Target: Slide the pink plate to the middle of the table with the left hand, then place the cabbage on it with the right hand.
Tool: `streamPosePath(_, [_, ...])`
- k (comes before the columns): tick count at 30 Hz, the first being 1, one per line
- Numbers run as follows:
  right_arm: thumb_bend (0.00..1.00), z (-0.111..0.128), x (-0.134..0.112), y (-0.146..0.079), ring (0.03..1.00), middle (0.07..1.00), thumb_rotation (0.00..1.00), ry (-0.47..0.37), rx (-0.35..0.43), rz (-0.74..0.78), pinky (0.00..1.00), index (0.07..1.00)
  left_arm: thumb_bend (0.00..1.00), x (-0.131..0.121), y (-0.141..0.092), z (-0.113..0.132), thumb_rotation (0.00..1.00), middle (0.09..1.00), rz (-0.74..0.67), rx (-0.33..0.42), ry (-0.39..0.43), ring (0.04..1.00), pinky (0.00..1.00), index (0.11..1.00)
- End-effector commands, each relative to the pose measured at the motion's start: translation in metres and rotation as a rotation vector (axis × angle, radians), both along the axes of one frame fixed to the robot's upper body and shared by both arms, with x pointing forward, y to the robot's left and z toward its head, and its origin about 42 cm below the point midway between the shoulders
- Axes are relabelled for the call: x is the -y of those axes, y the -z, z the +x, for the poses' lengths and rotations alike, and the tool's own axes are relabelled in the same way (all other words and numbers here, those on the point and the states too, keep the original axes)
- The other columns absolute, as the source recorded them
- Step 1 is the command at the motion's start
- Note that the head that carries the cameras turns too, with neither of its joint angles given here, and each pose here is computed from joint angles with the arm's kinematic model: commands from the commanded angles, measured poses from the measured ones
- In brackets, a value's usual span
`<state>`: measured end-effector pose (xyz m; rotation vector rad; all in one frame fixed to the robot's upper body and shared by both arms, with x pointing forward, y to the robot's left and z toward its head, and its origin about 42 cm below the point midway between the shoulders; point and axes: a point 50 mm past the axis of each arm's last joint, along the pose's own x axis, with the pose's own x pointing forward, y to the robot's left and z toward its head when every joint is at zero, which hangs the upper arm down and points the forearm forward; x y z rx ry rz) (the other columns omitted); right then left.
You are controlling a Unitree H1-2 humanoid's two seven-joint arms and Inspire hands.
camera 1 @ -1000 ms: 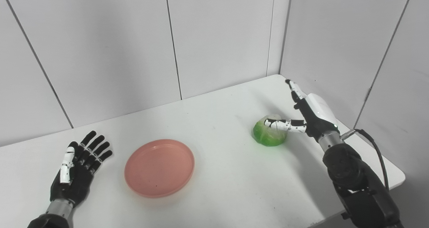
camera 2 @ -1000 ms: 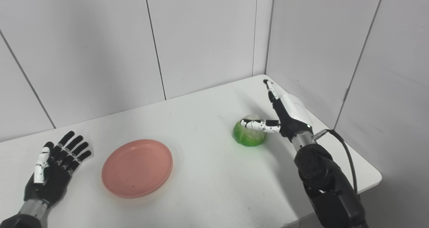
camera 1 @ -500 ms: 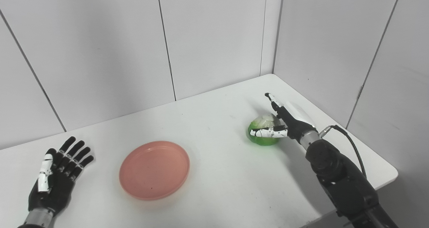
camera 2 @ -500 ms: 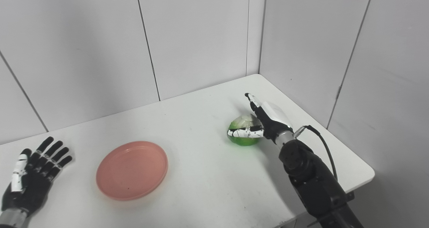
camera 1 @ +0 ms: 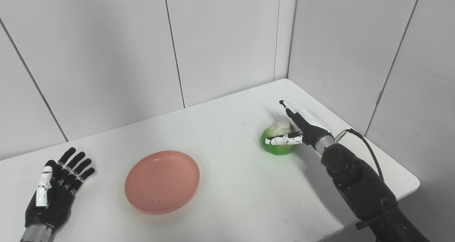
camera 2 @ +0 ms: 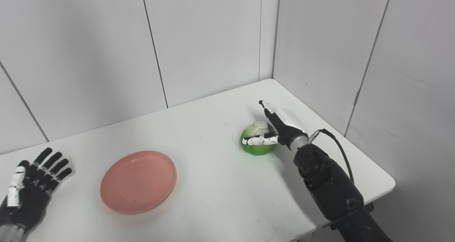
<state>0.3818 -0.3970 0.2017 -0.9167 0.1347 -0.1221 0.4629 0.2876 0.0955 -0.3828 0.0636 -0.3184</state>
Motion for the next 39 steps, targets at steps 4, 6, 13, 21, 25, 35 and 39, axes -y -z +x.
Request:
streamPosePath(4, [1.0,0.015,0.008,-0.03,0.999,1.0,0.5,-0.01,0.073,-0.029,0.84,1.0,0.48,-0.008,0.077,-0.06,0.85,0.83,-0.004,-0.257,-0.012,0.811,0.76,0.825])
streamPosePath(6, [1.0,0.016,0.008,-0.028,1.0,1.0,0.5,-0.009,0.055,-0.032,0.87,1.0,0.48,-0.008,0.077,-0.06,0.85,0.83,-0.003,-0.253,-0.009,0.812,0.76,0.826])
streamPosePath(13, [1.0,0.022,0.003,-0.023,1.0,1.0,0.52,-0.018,-0.022,-0.046,0.9,1.0,0.48,-0.008,0.075,-0.06,0.84,0.838,-0.004,-0.246,-0.001,0.819,0.77,0.836])
streamPosePath(21, [1.0,0.028,-0.002,-0.02,1.0,1.0,0.46,-0.067,-0.076,0.015,0.93,1.0,0.48,-0.008,0.073,-0.061,0.86,0.847,0.001,-0.24,0.011,0.827,0.78,0.843])
streamPosePath(25, [1.0,0.032,-0.004,-0.019,0.987,1.0,0.44,-0.088,-0.11,0.012,0.93,1.0,0.49,-0.007,0.074,-0.06,0.85,0.847,-0.001,-0.241,0.013,0.828,0.78,0.842])
streamPosePath(35, [0.96,0.036,-0.009,-0.012,0.744,0.772,0.14,-0.087,-0.109,0.024,0.71,0.78,0.49,-0.005,0.072,-0.06,0.84,0.857,-0.01,-0.237,0.022,0.839,0.79,0.848])
streamPosePath(39, [0.61,0.036,-0.01,-0.009,0.547,0.586,0.12,-0.059,-0.085,0.05,0.52,0.535,0.5,-0.005,0.071,-0.06,0.84,0.856,0.001,-0.233,0.023,0.837,0.78,0.847])
